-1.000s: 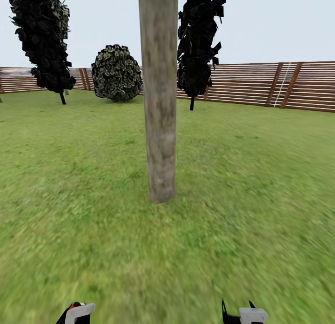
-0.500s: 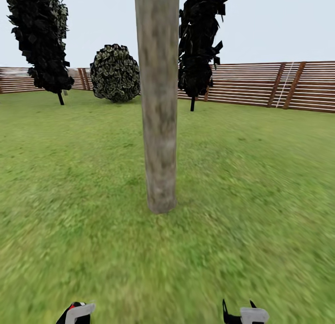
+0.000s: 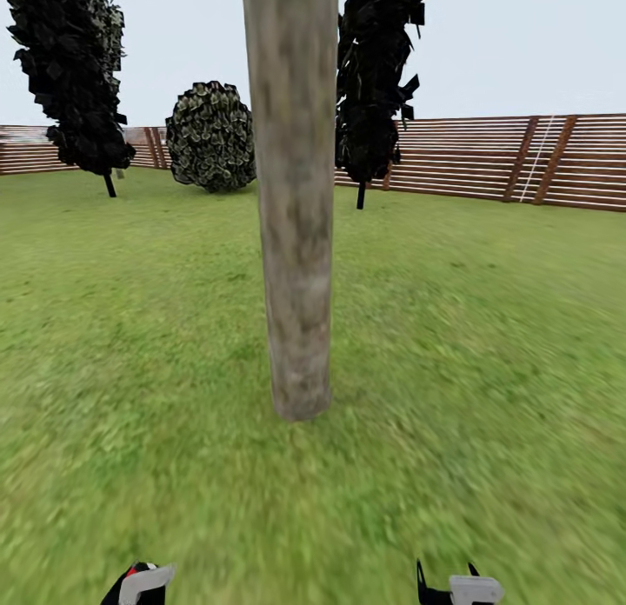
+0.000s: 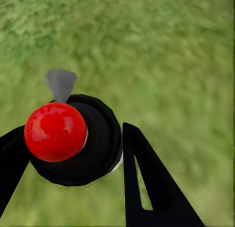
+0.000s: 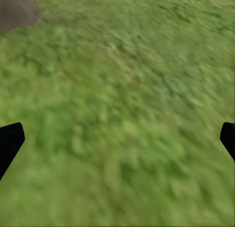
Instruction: In the garden, pick up the pesticide atomizer on the floor and spray pesticide onto both trees until each tree trunk is fully covered.
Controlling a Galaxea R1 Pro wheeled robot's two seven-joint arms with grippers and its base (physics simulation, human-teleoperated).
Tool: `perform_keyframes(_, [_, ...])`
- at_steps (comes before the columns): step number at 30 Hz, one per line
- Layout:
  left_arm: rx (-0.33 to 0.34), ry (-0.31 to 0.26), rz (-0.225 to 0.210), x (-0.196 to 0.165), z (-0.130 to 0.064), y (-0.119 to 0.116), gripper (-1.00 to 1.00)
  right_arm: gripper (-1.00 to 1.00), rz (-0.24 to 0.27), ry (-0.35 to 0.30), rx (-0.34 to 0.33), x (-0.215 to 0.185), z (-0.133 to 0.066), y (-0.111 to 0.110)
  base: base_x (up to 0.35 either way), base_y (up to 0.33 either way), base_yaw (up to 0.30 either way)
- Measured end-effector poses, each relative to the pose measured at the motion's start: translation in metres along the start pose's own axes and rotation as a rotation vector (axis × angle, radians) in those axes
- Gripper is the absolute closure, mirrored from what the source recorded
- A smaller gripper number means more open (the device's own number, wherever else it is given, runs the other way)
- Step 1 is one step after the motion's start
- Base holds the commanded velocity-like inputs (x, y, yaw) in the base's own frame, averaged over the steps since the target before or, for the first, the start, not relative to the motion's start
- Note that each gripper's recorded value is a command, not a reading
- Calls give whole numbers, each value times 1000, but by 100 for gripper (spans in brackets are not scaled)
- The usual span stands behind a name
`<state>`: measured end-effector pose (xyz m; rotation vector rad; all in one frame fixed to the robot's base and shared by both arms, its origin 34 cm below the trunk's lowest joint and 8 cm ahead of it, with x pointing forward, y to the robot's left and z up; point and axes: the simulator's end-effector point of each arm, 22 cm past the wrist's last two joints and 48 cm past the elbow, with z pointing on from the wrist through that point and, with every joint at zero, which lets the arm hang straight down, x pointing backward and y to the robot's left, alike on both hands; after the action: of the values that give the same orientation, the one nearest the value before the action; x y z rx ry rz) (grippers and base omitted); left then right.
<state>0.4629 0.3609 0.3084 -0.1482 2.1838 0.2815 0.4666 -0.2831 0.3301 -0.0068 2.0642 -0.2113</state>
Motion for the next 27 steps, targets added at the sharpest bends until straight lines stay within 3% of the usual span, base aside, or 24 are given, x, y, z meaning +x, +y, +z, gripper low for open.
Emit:
perform_keyframes(3, [14,-20,-1,-9,1,-8,100,-100,-4,7,0,3,-1,-2,338,0,0])
perform_keyframes(15, [22,-27,12,-15,5,-6,100,-100,-9,-3,4,-1,2,-7,333,0,0])
perform_keyframes(18, [48,-40,58,-20,8,-5,100,-100,-47,-35,-30,-14,5,0,114,0,0])
perform_keyframes(19, [98,-44,114,-22,9,-11,100,-100,-98,-69,-78,-26,8,11,46,0,0])
perform_keyframes(20, [122,-43,138,-22,9,-14,100,-100,-119,-81,-99,-31,9,16,29,0,0])
perform_keyframes(22, [271,-1,261,-8,5,-37,100,-100,-217,-120,-204,-44,9,42,12,0,0])
perform_keyframes(26, [494,90,391,4,0,-55,100,-100,-337,-118,-353,-63,27,77,3,0,0])
perform_keyframes(27, [707,135,486,-6,-4,-61,100,-100,-404,-11,-603,-60,31,123,0,0,0])
